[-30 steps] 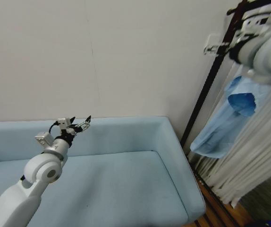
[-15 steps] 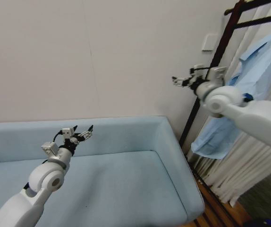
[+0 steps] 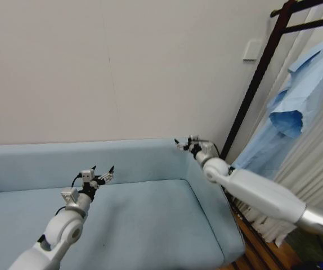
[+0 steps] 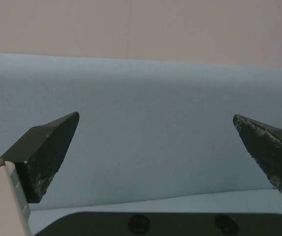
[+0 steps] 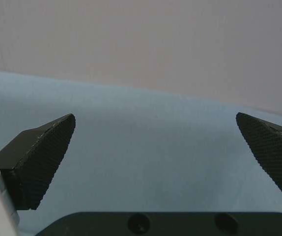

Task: Pick up the clothes from the sofa and hang them on the clothes hanger.

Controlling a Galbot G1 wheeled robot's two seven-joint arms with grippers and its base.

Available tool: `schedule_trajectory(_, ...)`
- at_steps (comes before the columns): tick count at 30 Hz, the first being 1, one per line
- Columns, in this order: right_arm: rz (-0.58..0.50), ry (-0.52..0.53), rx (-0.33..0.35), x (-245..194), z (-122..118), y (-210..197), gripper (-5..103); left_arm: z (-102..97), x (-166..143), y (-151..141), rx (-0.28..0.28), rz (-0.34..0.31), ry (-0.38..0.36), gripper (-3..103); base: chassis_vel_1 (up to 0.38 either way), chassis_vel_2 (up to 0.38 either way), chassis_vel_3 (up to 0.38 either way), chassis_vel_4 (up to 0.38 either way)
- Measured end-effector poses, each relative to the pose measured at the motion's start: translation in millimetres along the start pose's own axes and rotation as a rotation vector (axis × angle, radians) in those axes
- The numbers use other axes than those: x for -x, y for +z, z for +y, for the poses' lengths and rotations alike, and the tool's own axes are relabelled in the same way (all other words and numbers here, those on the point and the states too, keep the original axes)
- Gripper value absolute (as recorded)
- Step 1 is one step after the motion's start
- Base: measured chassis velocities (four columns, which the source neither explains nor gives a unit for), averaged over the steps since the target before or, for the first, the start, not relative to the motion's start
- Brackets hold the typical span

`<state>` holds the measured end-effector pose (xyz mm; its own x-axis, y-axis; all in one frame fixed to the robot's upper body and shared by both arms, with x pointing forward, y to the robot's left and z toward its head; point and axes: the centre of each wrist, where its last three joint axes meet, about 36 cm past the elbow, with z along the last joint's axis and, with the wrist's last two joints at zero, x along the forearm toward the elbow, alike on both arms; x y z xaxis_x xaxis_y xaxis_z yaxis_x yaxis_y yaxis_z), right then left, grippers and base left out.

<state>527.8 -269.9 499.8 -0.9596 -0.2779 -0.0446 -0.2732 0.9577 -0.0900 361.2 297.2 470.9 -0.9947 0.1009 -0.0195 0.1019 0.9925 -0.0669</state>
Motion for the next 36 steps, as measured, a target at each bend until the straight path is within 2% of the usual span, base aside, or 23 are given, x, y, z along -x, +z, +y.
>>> schedule_trajectory(3, -0.025, 0.015, -0.006, -52.0, 7.0, 20.1, 100, -13.6, -27.5, 22.1, -0.006, 0.001, -0.043, 100, 0.0, 0.0, 0.0, 0.0)
schedule_trajectory(4, -0.025, 0.015, -0.006, -52.0, 7.0, 20.1, 100, -13.6, -27.5, 22.1, -0.006, 0.001, -0.043, 100, 0.0, 0.0, 0.0, 0.0)
schedule_trajectory(6, -0.047, 0.049, 0.0, -86.0, 13.7, 23.2, 100, -22.5, -45.3, 35.0, 0.022, 0.004, -0.068, 100, 0.0, 0.0, 0.0, 0.0)
schedule_trajectory(8, -0.058, 0.075, -0.031, -122.1, 14.2, 25.7, 100, -30.1, -63.2, 39.4, 0.053, -0.006, -0.074, 100, 0.0, 0.0, 0.0, 0.0)
schedule_trajectory(10, -0.065, 0.079, -0.053, -139.2, 12.8, 26.0, 100, -34.5, -71.3, 38.9, 0.063, -0.014, -0.076, 100, 0.0, 0.0, 0.0, 0.0)
schedule_trajectory(12, -0.056, 0.098, -0.089, -172.8, 10.9, 24.9, 100, -43.3, -86.6, 34.6, 0.077, -0.025, -0.085, 100, 0.0, 0.0, 0.0, 0.0)
schedule_trajectory(15, -0.037, 0.117, -0.084, -205.6, 21.6, 13.4, 100, -51.5, -100.5, 22.5, 0.098, -0.041, -0.097, 100, 0.0, 0.0, 0.0, 0.0)
schedule_trajectory(19, 0.017, 0.071, -0.007, -247.9, 48.7, -29.3, 100, -63.4, -118.9, -13.6, 0.121, -0.031, -0.073, 100, 0.0, 0.0, 0.0, 0.0)
schedule_trajectory(20, 0.017, 0.071, -0.007, -247.9, 48.7, -29.3, 100, -63.4, -118.9, -13.6, 0.121, -0.031, -0.073, 100, 0.0, 0.0, 0.0, 0.0)
schedule_trajectory(23, 0.02, 0.034, 0.074, -257.5, 72.9, -49.6, 100, -69.3, -126.7, -36.6, 0.127, -0.028, -0.024, 100, 0.0, 0.0, 0.0, 0.0)
schedule_trajectory(24, 0.02, 0.034, 0.074, -257.5, 72.9, -49.6, 100, -69.3, -126.7, -36.6, 0.127, -0.028, -0.024, 100, 0.0, 0.0, 0.0, 0.0)
schedule_trajectory(26, 0.006, 0.044, 0.121, -254.0, 86.8, -53.7, 100, -70.8, -129.7, -39.5, 0.135, -0.038, -0.025, 100, 0.0, 0.0, 0.0, 0.0)
schedule_trajectory(29, -0.01, 0.059, 0.108, -248.5, 93.0, -48.0, 100, -73.7, -133.1, -37.3, 0.158, -0.088, -0.057, 100, 0.0, 0.0, 0.0, 0.0)
schedule_trajectory(32, -0.023, 0.067, 0.093, -246.8, 92.5, -44.6, 100, -74.4, -133.7, -32.4, 0.189, -0.11, -0.072, 100, 0.0, 0.0, 0.0, 0.0)
schedule_trajectory(34, -0.04, 0.084, 0.059, -245.1, 88.4, -41.0, 100, -71.9, -132.2, -25.5, 0.237, -0.142, -0.09, 100, 0.0, 0.0, 0.0, 0.0)
schedule_trajectory(36, -0.05, 0.103, 0.028, -244.5, 84.1, -38.6, 100, -70.6, -131.9, -23.6, 0.246, -0.163, -0.114, 100, 0.0, 0.0, 0.0, 0.0)
